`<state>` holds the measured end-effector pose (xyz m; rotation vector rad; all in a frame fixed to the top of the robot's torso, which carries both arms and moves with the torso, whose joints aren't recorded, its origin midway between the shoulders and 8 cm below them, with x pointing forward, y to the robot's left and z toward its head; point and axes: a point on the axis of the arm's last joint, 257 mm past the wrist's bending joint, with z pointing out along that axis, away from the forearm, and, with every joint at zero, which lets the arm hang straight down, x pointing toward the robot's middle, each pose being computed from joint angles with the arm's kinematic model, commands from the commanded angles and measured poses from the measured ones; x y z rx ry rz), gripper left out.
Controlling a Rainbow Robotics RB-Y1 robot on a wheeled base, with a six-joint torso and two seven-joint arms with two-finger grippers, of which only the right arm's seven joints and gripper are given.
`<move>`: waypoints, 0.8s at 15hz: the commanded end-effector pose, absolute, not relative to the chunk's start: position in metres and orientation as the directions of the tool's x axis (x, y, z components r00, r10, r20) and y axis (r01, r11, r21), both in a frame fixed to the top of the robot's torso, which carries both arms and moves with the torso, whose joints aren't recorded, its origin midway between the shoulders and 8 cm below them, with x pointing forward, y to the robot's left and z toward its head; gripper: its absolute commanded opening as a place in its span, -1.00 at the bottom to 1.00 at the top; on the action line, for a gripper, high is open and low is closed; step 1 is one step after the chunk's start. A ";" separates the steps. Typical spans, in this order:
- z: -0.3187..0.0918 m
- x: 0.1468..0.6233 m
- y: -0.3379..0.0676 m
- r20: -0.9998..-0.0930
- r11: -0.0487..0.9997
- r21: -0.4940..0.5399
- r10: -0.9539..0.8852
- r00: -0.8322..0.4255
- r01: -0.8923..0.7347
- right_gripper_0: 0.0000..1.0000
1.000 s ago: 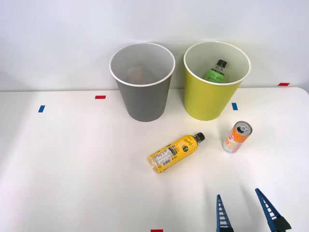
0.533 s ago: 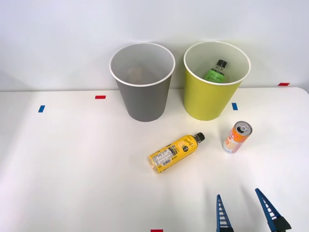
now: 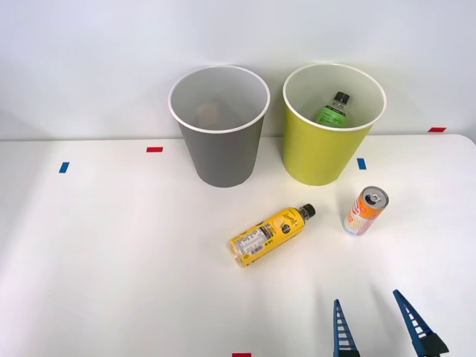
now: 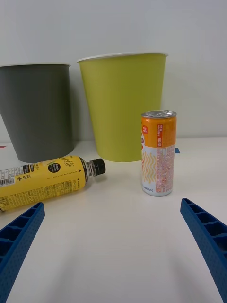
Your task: Put cans in the gray bin, plastic bottles in the light green bin
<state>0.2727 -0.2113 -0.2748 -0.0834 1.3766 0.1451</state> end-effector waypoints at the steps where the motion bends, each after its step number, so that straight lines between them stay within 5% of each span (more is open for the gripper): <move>1: -0.275 0.273 -0.211 -0.981 0.988 0.026 0.054 0.186 -0.152 1.00; 12: -0.275 0.273 -0.211 -0.981 0.988 0.026 0.054 0.186 -0.152 1.00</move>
